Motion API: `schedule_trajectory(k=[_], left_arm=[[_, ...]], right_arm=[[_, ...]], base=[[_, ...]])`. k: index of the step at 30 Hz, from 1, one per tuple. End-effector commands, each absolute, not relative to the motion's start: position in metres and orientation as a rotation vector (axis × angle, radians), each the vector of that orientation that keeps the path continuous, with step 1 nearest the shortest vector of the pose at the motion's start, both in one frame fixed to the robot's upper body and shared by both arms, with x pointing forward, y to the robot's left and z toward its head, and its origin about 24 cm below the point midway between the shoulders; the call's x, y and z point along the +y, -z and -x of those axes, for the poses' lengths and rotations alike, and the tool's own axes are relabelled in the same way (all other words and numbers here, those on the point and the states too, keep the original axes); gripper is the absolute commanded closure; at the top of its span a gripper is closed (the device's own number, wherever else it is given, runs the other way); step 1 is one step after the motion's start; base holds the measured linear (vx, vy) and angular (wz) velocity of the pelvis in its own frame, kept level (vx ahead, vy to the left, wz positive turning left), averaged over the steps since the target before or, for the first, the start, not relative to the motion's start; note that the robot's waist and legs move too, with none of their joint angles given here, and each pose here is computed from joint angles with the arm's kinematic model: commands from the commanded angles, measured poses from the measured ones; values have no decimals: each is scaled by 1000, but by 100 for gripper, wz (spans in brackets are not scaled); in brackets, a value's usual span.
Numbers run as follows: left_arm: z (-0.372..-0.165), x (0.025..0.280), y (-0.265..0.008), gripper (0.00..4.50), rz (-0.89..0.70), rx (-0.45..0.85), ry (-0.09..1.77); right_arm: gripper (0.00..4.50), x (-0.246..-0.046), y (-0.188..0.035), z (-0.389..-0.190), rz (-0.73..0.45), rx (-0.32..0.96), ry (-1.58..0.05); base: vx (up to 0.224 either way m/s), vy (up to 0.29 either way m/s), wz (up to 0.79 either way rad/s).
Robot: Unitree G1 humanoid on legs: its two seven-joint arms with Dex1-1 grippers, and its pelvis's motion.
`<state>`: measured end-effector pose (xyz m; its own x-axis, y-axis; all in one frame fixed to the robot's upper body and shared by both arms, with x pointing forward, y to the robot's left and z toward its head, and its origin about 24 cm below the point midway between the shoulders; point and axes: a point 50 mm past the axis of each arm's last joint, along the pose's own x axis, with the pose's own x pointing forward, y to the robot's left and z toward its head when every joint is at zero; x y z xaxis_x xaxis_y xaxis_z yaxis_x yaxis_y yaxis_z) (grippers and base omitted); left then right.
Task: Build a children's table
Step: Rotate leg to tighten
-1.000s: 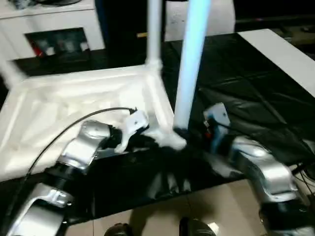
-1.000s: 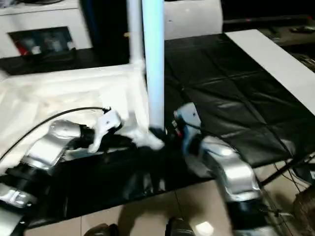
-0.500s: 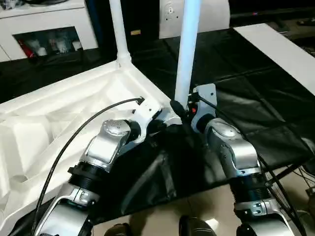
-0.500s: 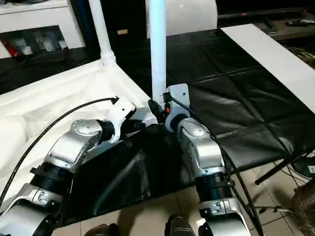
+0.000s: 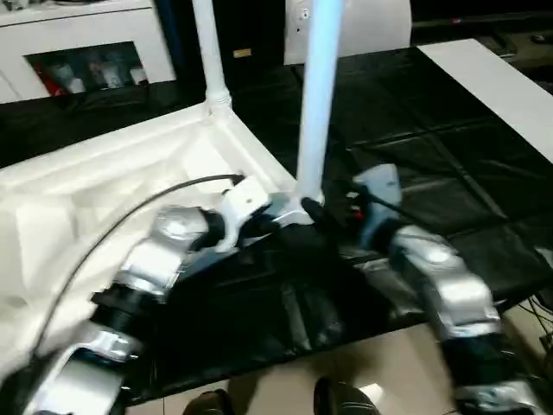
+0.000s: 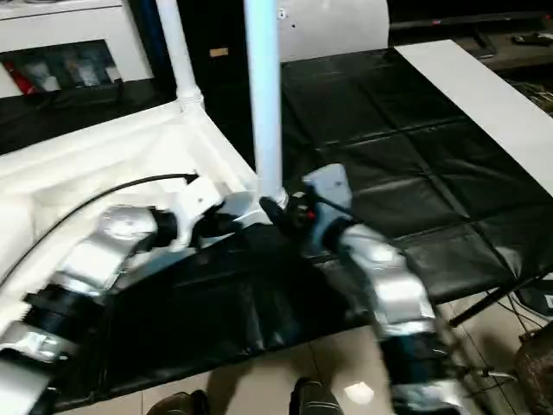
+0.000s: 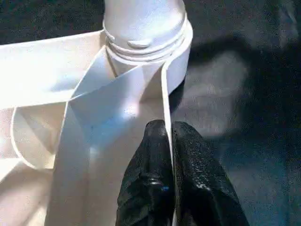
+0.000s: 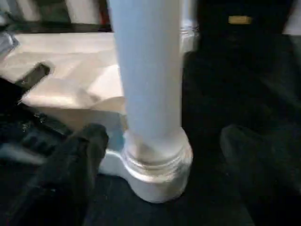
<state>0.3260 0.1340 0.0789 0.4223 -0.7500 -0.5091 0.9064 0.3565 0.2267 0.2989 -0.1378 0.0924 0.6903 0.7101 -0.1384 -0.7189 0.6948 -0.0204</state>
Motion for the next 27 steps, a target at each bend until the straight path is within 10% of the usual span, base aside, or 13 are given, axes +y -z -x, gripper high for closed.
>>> schedule_trajectory(k=[1, 12, 27], left_arm=[[-317, 138, -71, 450, -608, 381, 1256], [-301, 143, -75, 450, -643, 420, 1679], [-301, 133, -79, 450, -661, 386, 1777]], right_arm=[[6, -143, -98, -292, 98, 106, -904], [33, -148, -104, -277, 171, 228, -1347], [164, -133, -97, -273, 155, 311, -1549]], base=[[0, 0, 0], [0, 0, 0], [0, 0, 0]])
